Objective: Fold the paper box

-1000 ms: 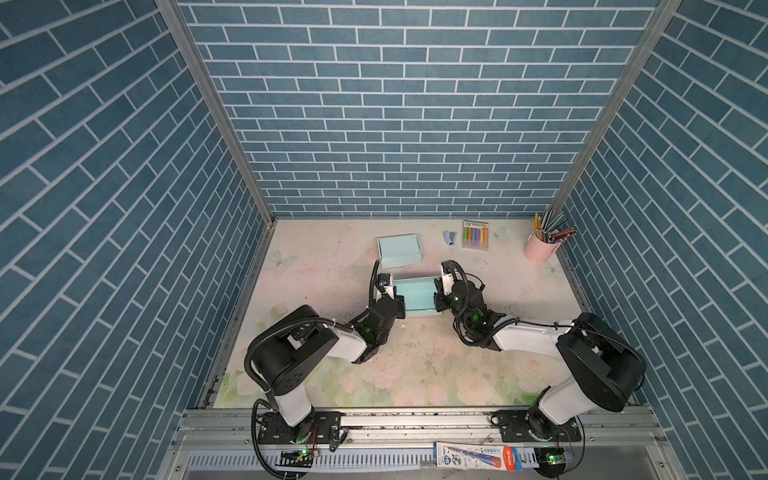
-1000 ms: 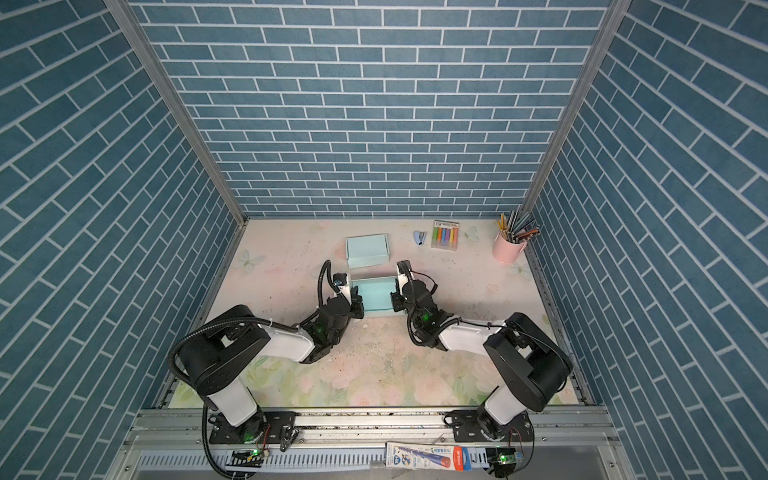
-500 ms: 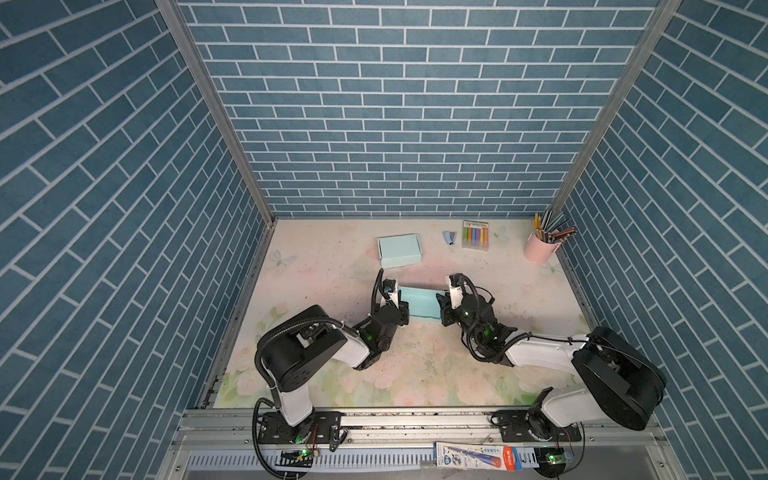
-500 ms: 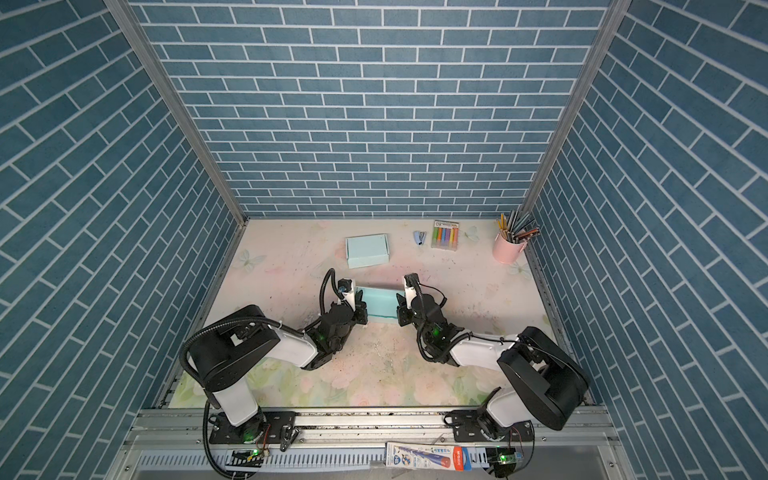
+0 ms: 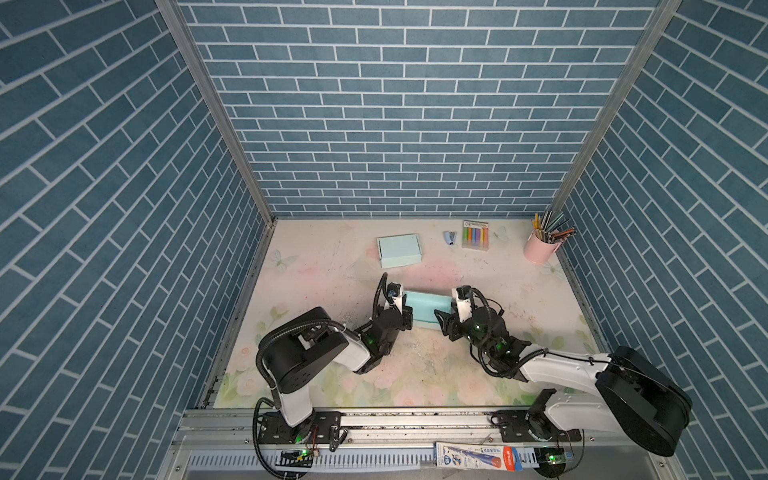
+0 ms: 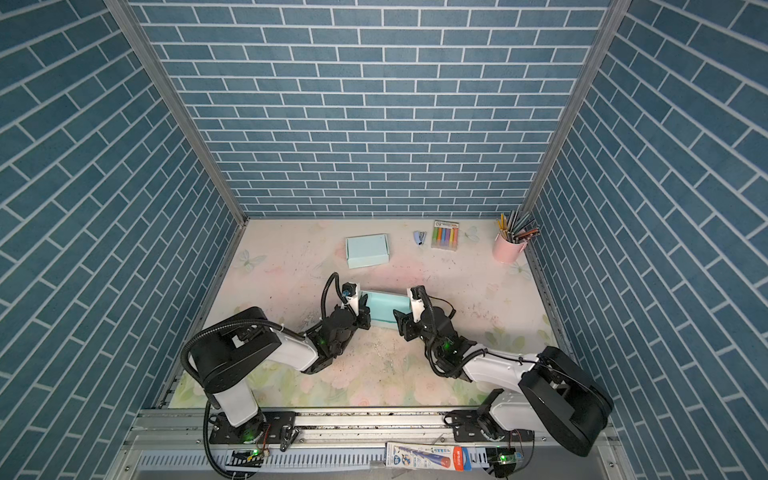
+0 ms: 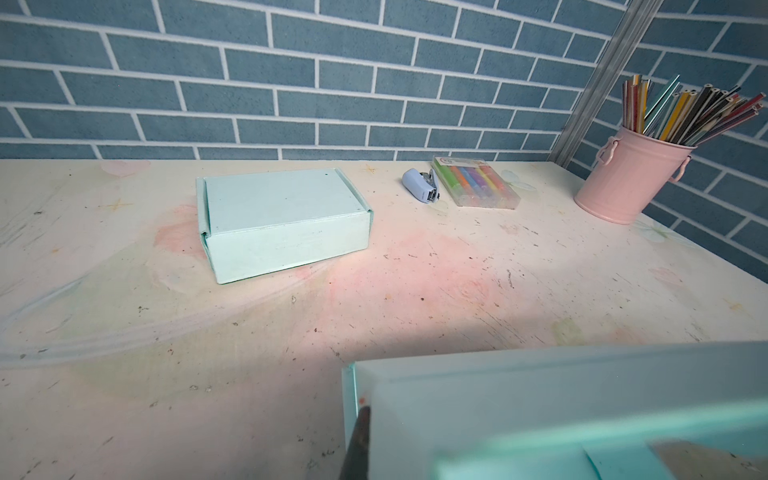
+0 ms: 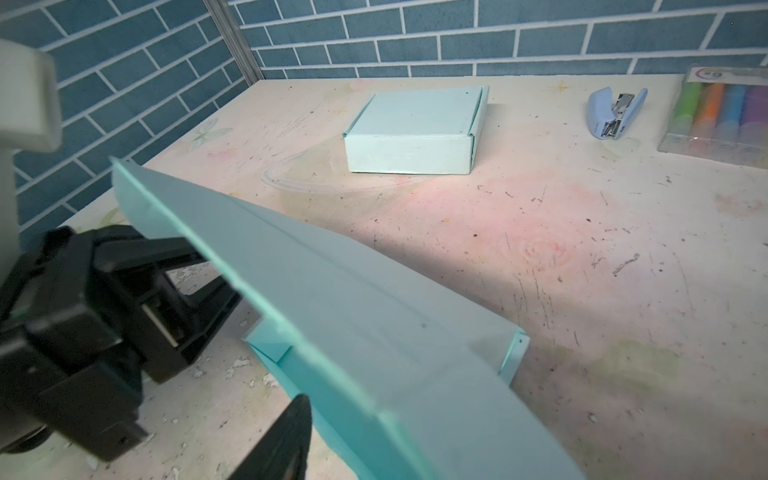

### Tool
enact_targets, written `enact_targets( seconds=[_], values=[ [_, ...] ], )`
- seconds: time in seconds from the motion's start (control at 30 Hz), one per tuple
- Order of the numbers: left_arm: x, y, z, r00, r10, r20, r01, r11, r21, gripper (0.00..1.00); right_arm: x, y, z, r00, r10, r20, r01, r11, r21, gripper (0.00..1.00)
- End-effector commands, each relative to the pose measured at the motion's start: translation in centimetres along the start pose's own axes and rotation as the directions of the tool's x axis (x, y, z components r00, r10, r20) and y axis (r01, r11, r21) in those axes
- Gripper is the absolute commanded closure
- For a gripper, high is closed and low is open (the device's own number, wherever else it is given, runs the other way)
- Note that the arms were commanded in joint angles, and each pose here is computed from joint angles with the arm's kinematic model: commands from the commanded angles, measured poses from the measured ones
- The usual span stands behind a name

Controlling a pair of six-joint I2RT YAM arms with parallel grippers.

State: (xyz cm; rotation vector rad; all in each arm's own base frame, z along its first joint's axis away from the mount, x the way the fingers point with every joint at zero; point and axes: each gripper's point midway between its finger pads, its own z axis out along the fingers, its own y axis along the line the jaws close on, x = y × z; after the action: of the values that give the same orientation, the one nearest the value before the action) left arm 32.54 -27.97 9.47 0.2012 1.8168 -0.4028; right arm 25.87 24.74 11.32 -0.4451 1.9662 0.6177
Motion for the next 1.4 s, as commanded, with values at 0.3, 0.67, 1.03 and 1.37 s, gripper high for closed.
enact_targets(
  seconds=[0.3,0.67,1.03,1.37],
  values=[
    [1.3,-0.7,0.3,0.998,0.040,-0.049,-0.039,0.999,0.010,1.00,-3.5,0.5,-6.2,0.995,0.029,0.100,-0.031,0.999,0.012,0.33],
    [1.4,-1.5,0.5,0.998,0.044,-0.053,-0.042,0.999,0.032,1.00,-13.7,1.4,-6.7,0.975,-0.120,0.185,0.101,0.989,0.108,0.22],
    [1.8,-2.8,0.1,0.995,0.082,-0.064,-0.079,0.996,0.047,0.99,-7.0,-0.8,1.8,0.983,-0.051,-0.175,0.079,0.985,0.156,0.24],
    [2.9,-3.7,-2.1,0.987,0.064,-0.144,-0.046,0.991,0.122,0.72,-1.4,-2.2,1.8,0.970,0.034,-0.240,0.006,0.986,0.165,0.27]
  ],
)
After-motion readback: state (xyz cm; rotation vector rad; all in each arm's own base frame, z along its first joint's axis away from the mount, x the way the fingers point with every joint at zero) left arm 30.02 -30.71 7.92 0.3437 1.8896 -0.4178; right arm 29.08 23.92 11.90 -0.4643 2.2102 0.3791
